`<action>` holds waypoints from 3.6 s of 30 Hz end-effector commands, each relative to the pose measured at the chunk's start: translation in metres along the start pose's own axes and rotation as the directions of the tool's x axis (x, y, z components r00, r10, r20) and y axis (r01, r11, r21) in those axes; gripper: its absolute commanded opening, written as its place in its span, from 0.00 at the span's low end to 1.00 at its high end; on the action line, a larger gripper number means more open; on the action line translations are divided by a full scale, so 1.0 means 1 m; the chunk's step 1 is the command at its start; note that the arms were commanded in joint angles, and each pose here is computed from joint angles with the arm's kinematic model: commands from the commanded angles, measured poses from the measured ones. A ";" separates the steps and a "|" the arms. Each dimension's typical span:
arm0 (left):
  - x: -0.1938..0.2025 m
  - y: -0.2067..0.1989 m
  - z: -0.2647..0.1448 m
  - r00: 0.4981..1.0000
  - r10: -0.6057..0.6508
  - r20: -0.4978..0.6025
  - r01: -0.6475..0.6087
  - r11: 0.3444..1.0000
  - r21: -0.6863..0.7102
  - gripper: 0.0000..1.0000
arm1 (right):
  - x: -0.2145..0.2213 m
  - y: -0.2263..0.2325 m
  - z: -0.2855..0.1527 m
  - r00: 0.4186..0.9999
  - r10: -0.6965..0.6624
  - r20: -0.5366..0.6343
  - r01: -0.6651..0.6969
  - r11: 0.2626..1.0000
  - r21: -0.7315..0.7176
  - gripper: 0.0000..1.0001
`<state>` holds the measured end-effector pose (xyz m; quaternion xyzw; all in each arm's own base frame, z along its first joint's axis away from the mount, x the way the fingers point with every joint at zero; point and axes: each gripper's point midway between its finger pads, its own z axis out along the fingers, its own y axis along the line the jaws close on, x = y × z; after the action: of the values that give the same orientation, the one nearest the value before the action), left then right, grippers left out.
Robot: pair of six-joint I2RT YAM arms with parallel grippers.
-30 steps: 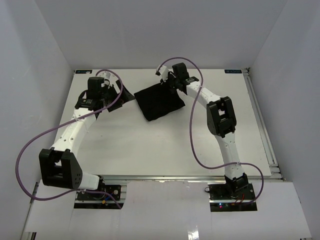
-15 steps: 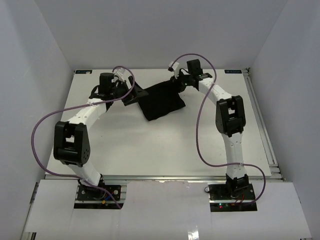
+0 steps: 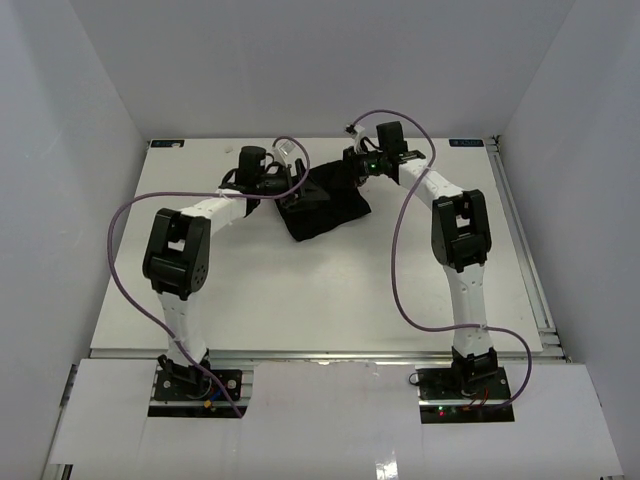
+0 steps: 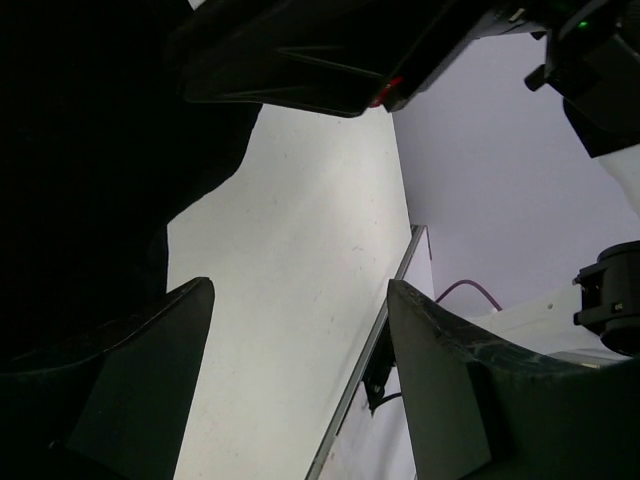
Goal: Fold and stack the t-shirts
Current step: Smooth out wrinkles on the folded tshirt
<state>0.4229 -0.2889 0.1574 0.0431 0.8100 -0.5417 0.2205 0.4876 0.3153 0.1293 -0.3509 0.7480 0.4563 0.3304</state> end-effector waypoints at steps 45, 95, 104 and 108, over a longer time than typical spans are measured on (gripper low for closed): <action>-0.013 -0.024 0.019 0.998 0.042 -0.037 -0.039 0.996 0.079 0.84 | -0.072 -0.020 -0.034 0.906 0.319 0.278 -0.269 0.942 -0.201 0.34; -0.168 0.048 -0.031 0.956 0.043 0.291 -0.064 0.996 0.063 0.77 | 0.007 -0.019 -0.041 0.943 0.324 0.083 -0.281 0.903 -0.324 0.33; -0.126 0.005 -0.059 0.965 0.053 0.258 -0.074 0.995 0.074 0.77 | -0.046 -0.071 0.002 0.882 0.419 0.217 -0.366 0.898 -0.245 0.38; -0.099 0.003 -0.070 0.968 0.041 0.249 -0.055 0.997 0.050 0.78 | -0.031 -0.080 0.025 0.857 0.458 0.237 -0.416 0.885 -0.208 0.39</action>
<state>0.5093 -0.2078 0.2105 -0.0124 0.7589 -0.5622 0.3283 0.5710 0.3022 0.1344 -0.1809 0.6997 0.6175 0.3104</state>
